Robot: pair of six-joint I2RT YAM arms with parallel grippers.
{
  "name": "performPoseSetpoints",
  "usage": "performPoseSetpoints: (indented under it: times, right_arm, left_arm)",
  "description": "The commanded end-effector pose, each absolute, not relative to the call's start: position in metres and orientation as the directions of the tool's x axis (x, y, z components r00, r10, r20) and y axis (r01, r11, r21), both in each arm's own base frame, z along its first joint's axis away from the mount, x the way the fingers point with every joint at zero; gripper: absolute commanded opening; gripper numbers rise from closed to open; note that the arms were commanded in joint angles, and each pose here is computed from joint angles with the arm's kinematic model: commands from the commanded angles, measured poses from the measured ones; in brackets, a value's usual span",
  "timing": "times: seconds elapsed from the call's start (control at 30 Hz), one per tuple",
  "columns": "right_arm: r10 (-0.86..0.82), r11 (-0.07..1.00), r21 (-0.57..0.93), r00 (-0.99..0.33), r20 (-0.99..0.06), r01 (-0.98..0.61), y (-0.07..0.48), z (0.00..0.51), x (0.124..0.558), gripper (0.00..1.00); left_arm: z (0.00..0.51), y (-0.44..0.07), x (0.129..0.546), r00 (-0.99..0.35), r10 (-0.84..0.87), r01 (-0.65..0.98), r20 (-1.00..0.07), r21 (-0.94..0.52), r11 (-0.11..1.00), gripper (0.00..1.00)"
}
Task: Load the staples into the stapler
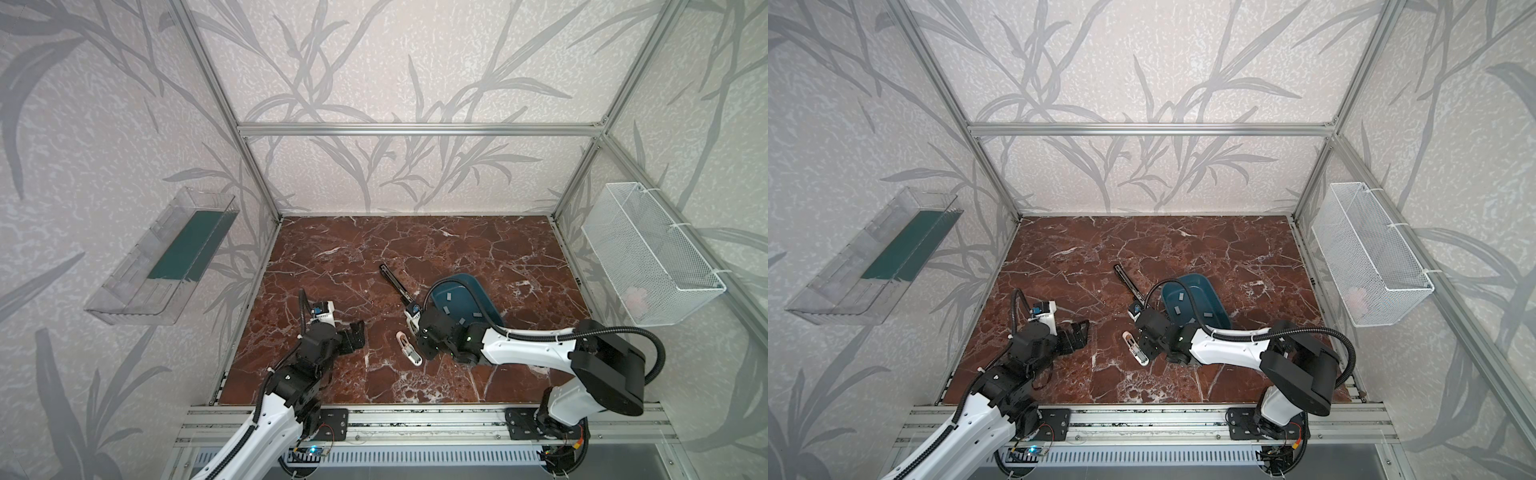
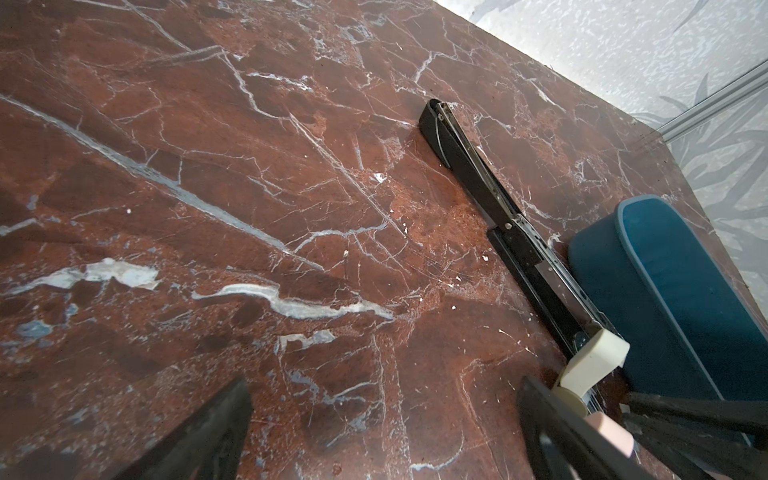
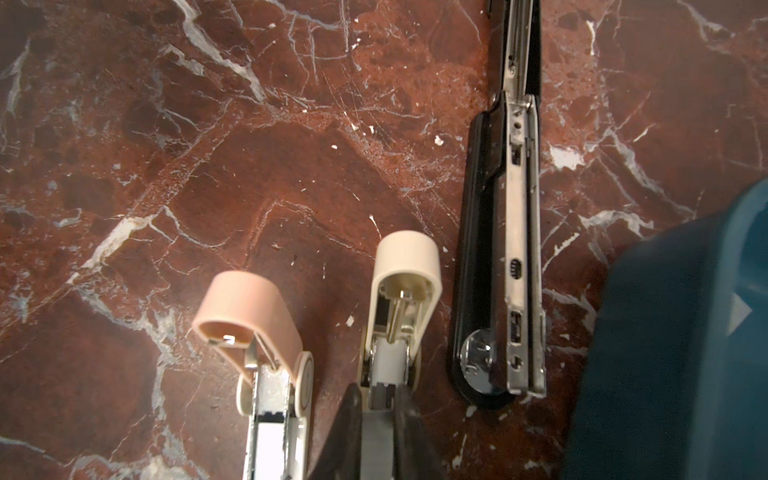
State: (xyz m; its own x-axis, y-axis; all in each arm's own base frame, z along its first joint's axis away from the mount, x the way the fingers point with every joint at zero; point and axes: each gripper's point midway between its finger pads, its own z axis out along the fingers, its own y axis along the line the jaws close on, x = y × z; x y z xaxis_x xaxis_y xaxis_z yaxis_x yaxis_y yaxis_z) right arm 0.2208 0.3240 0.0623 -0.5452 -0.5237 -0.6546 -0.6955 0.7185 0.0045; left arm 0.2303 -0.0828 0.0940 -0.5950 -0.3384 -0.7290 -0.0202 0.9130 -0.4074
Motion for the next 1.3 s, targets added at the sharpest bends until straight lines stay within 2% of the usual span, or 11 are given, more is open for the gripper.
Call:
performPoseSetpoints:
  times: [0.0, 1.27]
  right_arm:
    - [-0.486, 0.739, 0.009, -0.542, -0.685, -0.674, 0.329, 0.074, 0.229, 0.16]
    - [-0.527, 0.749, -0.029, -0.567, -0.633, -0.662, 0.327, 0.05, 0.232, 0.16]
  left_arm:
    - [0.097, -0.082, 0.233, -0.581, -0.346, -0.018, -0.737, -0.413, 0.911, 0.99]
    - [0.098, -0.083, 0.232, -0.581, -0.346, -0.014, -0.737, -0.416, 0.909, 0.99]
